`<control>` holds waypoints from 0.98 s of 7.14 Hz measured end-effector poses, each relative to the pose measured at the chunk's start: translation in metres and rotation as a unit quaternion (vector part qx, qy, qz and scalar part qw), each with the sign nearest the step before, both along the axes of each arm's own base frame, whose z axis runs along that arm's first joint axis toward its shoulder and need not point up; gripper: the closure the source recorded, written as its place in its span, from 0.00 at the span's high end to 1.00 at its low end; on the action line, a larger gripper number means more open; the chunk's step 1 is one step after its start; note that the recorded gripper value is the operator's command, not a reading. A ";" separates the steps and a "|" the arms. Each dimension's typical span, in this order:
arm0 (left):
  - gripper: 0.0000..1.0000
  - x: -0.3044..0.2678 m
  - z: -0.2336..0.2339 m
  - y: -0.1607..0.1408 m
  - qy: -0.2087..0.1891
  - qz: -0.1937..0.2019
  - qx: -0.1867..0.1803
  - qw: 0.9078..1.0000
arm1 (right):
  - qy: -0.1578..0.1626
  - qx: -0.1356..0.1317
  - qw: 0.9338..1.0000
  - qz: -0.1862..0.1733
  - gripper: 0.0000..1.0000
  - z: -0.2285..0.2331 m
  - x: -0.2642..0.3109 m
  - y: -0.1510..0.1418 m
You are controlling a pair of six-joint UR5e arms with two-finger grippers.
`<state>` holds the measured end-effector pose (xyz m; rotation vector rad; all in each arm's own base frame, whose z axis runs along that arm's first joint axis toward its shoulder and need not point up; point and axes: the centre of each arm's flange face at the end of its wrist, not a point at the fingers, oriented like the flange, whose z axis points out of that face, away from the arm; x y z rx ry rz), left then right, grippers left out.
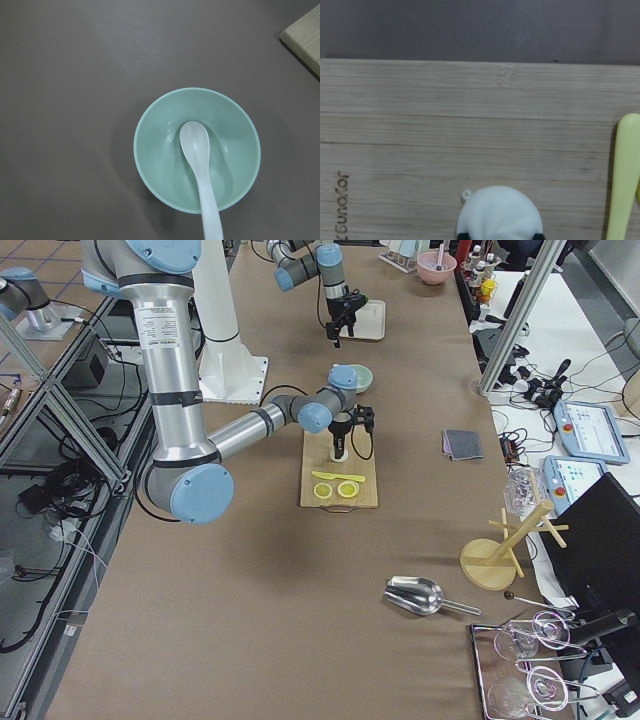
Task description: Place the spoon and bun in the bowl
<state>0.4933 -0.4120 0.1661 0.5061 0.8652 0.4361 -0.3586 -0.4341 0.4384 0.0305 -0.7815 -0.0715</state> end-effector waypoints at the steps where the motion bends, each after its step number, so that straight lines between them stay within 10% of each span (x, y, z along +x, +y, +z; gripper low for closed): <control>1: 0.97 -0.014 0.009 -0.007 -0.001 0.000 -0.006 1.000 | -0.004 -0.001 1.000 -0.002 0.00 -0.003 0.001 0.001; 7: 0.97 -0.201 0.162 -0.085 -0.066 0.055 0.002 0.996 | -0.106 -0.025 0.992 0.055 0.00 -0.149 -0.041 -0.013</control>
